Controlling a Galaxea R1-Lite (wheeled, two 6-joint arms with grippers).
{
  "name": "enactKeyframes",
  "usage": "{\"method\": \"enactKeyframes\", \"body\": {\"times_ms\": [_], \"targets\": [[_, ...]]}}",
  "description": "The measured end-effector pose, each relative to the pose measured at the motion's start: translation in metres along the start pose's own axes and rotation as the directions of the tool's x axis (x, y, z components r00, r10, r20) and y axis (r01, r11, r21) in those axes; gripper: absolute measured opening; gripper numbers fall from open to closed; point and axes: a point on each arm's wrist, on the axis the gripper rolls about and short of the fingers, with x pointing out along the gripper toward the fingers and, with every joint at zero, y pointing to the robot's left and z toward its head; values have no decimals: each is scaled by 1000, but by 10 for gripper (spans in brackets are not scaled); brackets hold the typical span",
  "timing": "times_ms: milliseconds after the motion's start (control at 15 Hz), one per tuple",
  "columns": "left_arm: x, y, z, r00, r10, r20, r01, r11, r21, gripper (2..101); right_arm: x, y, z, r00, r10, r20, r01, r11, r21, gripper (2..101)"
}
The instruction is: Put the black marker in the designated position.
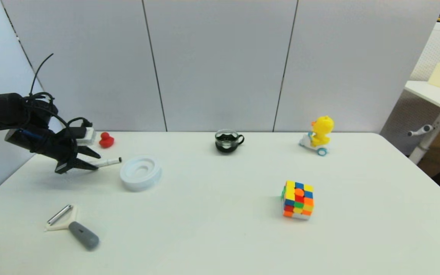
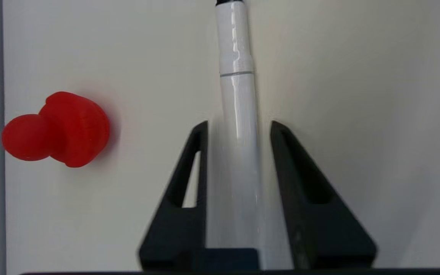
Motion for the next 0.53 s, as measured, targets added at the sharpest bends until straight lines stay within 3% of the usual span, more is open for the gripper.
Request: {"method": "enactKeyframes", "body": {"times_ms": [333, 533], "targets": [[-18, 1, 13, 999, 37, 4, -37, 999, 10, 660, 0, 0, 0, 1000, 0, 0, 0, 1000, 0, 980], [-60, 0, 44, 992, 129, -6, -129, 990, -64, 762, 0, 0, 0, 1000, 0, 0, 0, 1000, 0, 980]]}}
